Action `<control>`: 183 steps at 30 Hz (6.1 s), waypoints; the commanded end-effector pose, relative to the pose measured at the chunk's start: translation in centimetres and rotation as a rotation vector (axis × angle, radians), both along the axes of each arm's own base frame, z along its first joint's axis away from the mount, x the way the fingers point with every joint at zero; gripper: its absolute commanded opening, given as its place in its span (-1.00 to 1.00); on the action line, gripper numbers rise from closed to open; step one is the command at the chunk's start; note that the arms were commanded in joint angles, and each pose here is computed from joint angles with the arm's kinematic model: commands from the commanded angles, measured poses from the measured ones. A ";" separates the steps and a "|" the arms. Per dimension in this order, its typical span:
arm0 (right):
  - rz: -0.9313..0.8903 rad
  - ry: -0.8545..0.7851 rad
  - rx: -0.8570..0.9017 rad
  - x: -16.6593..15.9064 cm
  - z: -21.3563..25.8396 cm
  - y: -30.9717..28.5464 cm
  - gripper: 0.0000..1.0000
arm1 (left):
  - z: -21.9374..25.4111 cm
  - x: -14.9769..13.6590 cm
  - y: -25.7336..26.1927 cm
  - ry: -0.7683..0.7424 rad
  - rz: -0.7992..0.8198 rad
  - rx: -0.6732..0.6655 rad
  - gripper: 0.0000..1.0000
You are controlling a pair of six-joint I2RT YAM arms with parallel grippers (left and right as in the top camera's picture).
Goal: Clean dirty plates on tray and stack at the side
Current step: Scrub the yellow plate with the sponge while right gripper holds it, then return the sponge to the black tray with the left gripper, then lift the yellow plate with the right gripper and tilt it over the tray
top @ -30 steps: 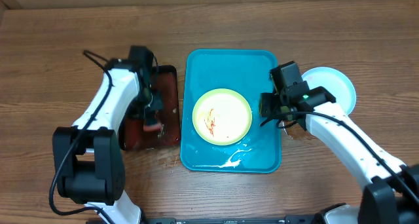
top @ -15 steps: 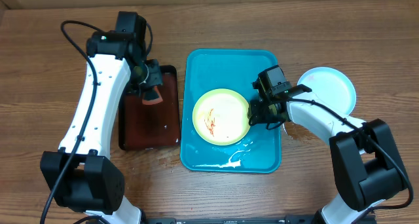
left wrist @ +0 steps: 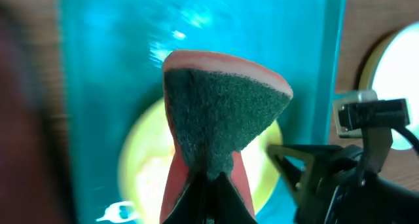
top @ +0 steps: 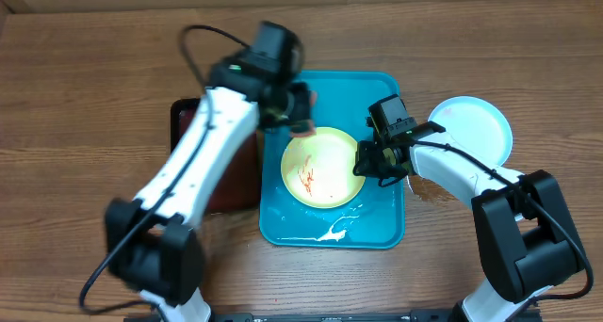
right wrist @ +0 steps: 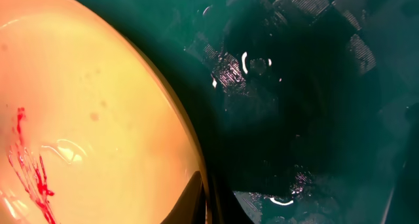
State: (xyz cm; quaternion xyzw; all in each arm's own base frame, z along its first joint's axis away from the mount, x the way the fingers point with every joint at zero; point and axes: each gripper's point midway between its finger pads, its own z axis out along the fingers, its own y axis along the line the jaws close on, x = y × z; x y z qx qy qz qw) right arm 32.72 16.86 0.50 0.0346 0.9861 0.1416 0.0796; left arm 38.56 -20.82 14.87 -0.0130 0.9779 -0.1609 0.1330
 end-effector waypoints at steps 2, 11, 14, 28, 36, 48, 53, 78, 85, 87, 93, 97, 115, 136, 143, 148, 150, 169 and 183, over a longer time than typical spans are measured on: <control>-0.072 -0.003 -0.105 0.3 -1.0 -2.2 -0.92 | -6.3 -1.7 -4.0 0.150 -0.004 0.013 -0.92; -0.071 -0.004 -0.105 0.3 -1.0 -2.2 -0.92 | -15.1 -2.7 -2.6 0.305 0.044 0.177 -0.92; -0.071 -0.003 -0.105 0.3 -1.1 -2.2 -0.92 | -15.5 -2.6 -1.0 0.334 0.077 0.199 -0.92; -0.072 -0.004 -0.105 0.4 -1.0 -2.2 -0.92 | -14.6 -2.0 4.5 0.297 -0.026 0.447 -0.92; -0.072 -0.003 -0.105 0.3 -1.0 -2.2 -0.92 | -14.2 -3.6 -5.0 0.381 -0.091 0.010 -0.92; -0.310 0.040 -0.104 1.0 -1.2 -4.9 -0.92 | -14.3 -8.4 -4.0 0.514 -0.157 0.143 -0.91; -0.314 0.048 -0.100 0.9 -1.2 -5.2 -0.92 | -14.6 -8.6 -0.3 0.507 -0.142 0.340 -0.92; -0.238 0.064 -0.122 0.2 -1.3 -5.2 -0.92 | -14.4 -2.2 -3.6 0.352 -0.108 0.018 -0.92; -0.232 0.080 -0.130 -0.3 -1.4 -5.3 -0.92 | -16.0 -4.7 -11.2 0.375 -0.291 -0.183 -0.92; -0.230 0.081 -0.131 -0.3 -1.4 -5.3 -0.92 | -16.0 -5.2 -11.6 0.373 -0.324 -0.181 -0.92; -0.230 0.083 -0.132 -0.4 -1.4 -5.4 -0.92 | -13.2 -4.4 -10.3 0.318 -0.329 -0.128 -0.92; -0.230 0.083 -0.133 -0.4 -1.4 -5.4 -0.92 | -9.8 -3.3 -6.6 0.247 -0.262 -0.001 -0.92; -0.104 0.048 -0.146 -0.1 -1.4 -5.2 -0.92 | -1.3 -3.2 17.9 0.186 0.250 0.299 -0.92; 0.257 -0.178 -0.206 2.7 13.6 1.1 -0.92 | -0.4 -2.7 22.0 0.162 0.408 0.214 -0.07; 0.302 -0.453 -0.195 4.8 18.3 8.1 -0.92 | 8.1 -1.0 24.7 0.007 0.494 0.183 0.13; 0.268 -0.592 -0.264 5.7 17.9 12.3 -0.92 | 12.8 -0.3 24.7 -0.102 0.519 0.105 0.32; 0.234 -0.633 -0.329 5.7 17.4 13.0 -0.92 | 14.4 -0.4 24.8 -0.140 0.523 0.101 0.50; 0.141 -1.038 -0.656 -0.5 23.4 17.1 -0.92 | 15.3 -1.0 25.0 -0.157 0.524 0.120 1.00; 0.131 -1.110 -0.706 -2.2 24.7 17.6 -0.92 | 15.3 -1.0 25.0 -0.157 0.525 0.120 1.00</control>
